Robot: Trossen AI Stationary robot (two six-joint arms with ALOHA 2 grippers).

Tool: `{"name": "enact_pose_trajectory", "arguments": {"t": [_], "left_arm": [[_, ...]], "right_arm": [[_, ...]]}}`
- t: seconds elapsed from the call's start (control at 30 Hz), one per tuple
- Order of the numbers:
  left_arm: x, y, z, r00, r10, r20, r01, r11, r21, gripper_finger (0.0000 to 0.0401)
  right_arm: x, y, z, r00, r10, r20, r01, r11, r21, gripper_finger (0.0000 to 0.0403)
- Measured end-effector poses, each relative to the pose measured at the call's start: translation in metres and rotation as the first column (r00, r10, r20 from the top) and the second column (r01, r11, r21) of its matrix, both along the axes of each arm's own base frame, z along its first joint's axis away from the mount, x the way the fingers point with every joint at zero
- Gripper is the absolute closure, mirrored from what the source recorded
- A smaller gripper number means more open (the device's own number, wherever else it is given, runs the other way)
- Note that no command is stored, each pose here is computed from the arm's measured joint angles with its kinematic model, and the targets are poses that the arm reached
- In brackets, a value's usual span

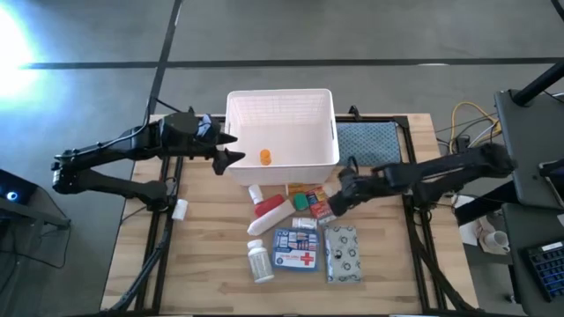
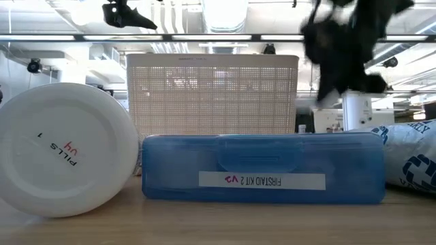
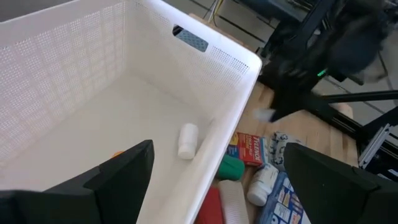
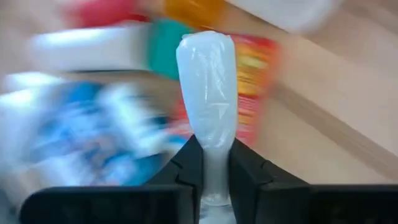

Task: Pick & place medical supplies in basket/bin
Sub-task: Put the white rolled gauze into the white container

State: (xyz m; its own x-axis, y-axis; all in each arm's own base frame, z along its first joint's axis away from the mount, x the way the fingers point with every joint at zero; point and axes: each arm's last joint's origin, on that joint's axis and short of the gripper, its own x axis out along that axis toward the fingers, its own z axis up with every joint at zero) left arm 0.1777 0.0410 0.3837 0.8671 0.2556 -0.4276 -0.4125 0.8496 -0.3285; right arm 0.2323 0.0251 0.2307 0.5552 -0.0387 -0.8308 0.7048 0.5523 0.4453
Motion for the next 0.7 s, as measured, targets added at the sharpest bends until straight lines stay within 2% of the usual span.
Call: {"name": "enact_pose_trajectory", "arguments": {"t": [0.13,0.2,0.3,0.4,0.53,0.63,0.7], "left_arm": [[-0.001,0.0,0.0,1.0,0.0,-0.001,0.0,1.0,-0.001,0.0065],[-0.003,-0.001,-0.001,1.0,0.001,-0.019,-0.001,1.0,-0.007,0.0065],[-0.006,-0.002,-0.005,0.998,0.01,-0.058,-0.012,0.999,-0.041,0.0065],[-0.01,-0.004,-0.011,0.992,0.017,-0.126,-0.028,0.996,-0.088,0.0065],[-0.019,-0.008,-0.023,0.964,0.036,-0.264,-0.084,0.981,-0.172,0.0065],[-0.03,-0.009,-0.034,0.907,0.139,-0.398,-0.233,0.952,-0.2,0.0065],[-0.037,-0.009,-0.039,0.855,0.215,-0.473,-0.342,0.918,-0.202,0.0065]], "right_arm": [[-0.007,-0.003,0.059,0.964,0.097,0.247,-0.076,0.993,-0.091,0.0343],[-0.008,-0.011,0.089,0.927,0.09,0.365,-0.023,0.983,-0.184,0.0342],[0.001,-0.029,0.116,0.899,0.07,0.432,0.069,0.952,-0.299,0.0336],[0.022,-0.055,0.131,0.911,0.098,0.4,0.074,0.916,-0.394,0.0315],[0.054,-0.095,0.138,0.943,0.118,0.312,0.043,0.886,-0.463,0.0265],[0.072,-0.123,0.138,0.973,0.08,0.218,0.035,0.878,-0.477,0.0221],[0.08,-0.135,0.138,0.986,0.066,0.155,0.017,0.878,-0.479,0.0192]]}}
